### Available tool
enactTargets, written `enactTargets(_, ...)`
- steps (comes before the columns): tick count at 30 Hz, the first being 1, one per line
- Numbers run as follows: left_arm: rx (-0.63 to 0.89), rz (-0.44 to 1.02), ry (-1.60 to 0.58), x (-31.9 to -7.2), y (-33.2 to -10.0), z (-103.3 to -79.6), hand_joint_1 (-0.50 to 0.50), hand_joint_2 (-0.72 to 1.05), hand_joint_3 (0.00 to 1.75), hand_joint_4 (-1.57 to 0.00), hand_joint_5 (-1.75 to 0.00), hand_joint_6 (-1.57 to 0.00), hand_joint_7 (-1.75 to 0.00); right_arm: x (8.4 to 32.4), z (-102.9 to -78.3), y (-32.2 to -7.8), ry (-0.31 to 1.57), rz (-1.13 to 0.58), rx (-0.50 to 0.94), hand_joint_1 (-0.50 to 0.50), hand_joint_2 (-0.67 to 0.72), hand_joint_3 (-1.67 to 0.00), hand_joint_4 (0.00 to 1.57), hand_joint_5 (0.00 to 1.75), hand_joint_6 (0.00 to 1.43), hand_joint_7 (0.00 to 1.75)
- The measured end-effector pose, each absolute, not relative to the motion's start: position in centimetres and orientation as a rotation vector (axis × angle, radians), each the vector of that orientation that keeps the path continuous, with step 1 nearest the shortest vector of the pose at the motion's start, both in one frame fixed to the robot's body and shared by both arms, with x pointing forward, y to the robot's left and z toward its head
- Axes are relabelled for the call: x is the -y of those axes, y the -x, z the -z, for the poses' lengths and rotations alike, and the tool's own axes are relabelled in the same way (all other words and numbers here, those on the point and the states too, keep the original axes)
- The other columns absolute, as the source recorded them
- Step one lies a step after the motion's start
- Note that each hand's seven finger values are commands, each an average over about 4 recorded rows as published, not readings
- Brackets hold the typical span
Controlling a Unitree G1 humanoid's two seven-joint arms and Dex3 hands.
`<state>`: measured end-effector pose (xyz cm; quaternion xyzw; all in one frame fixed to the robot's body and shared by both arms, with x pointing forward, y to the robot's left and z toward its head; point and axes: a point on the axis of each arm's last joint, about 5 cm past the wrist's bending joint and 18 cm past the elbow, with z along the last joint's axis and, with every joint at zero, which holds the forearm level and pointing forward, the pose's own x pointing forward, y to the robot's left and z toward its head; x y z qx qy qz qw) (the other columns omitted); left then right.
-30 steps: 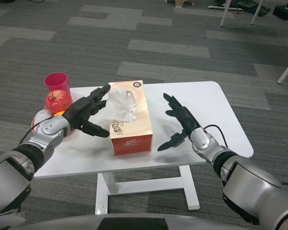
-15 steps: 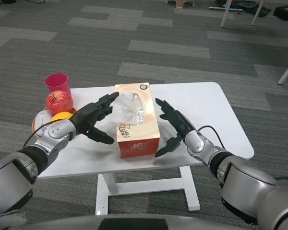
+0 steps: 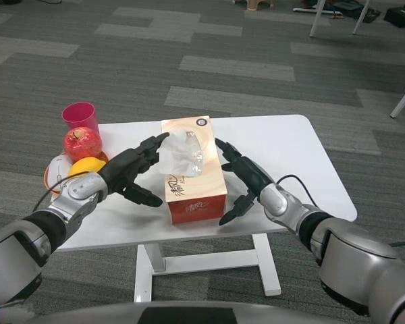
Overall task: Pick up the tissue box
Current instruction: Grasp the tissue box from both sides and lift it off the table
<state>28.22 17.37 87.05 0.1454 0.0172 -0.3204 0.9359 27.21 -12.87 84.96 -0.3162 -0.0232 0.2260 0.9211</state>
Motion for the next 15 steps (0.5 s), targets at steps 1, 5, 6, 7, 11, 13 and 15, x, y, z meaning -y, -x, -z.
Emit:
enactTargets(1, -0.032, 0.654, -0.289, -17.4, -28.1, -87.0, 0.5, 0.69, 0.04, 0.0, -0.51, 0.0, 0.0, 12.9, -85.0, -27.2, 0.648, -0.47, 0.049, -0.42, -0.1, -0.24, 0.26, 0.41, 0.0, 0.14)
enactTargets(5, -0.02, 0.658, -0.271, -17.5, -27.5, -86.7, 0.5, 0.69, 0.02, 0.0, -0.51, 0.0, 0.0, 13.2, -84.9, -26.8, 0.626, -0.483, 0.048, -0.42, -0.13, -0.24, 0.24, 0.44, 0.0, 0.14)
enactTargets(6, -0.018, 0.66, -0.27, -17.6, -27.3, -86.6, 0.5, 0.69, 0.04, 0.0, -0.51, 0.0, 0.0, 13.3, -84.8, -26.7, 0.616, -0.486, 0.048, -0.42, -0.15, -0.24, 0.23, 0.41, 0.0, 0.14)
enactTargets(7, -0.016, 0.661, -0.27, -17.7, -27.2, -86.6, 0.5, 0.69, 0.04, 0.0, -0.51, 0.0, 0.0, 13.4, -84.8, -26.5, 0.606, -0.489, 0.047, -0.42, -0.16, -0.24, 0.21, 0.39, 0.0, 0.14)
enactTargets(11, -0.007, 0.669, -0.27, -17.9, -26.8, -86.5, 0.5, 0.69, 0.04, 0.0, -0.51, 0.0, 0.0, 13.8, -84.6, -26.1, 0.572, -0.496, 0.046, -0.42, -0.16, -0.24, 0.15, 0.39, 0.0, 0.14)
enactTargets(13, -0.006, 0.669, -0.265, -17.9, -26.7, -86.4, 0.5, 0.69, 0.0, 0.0, -0.51, 0.0, 0.0, 14.0, -84.6, -25.8, 0.557, -0.498, 0.046, -0.42, -0.16, -0.24, 0.13, 0.39, 0.0, 0.14)
enactTargets(15, -0.004, 0.67, -0.262, -17.9, -26.5, -86.4, 0.5, 0.69, 0.02, 0.0, -0.51, 0.0, 0.0, 14.2, -84.4, -25.5, 0.54, -0.499, 0.045, -0.42, -0.16, -0.24, 0.11, 0.36, 0.0, 0.14)
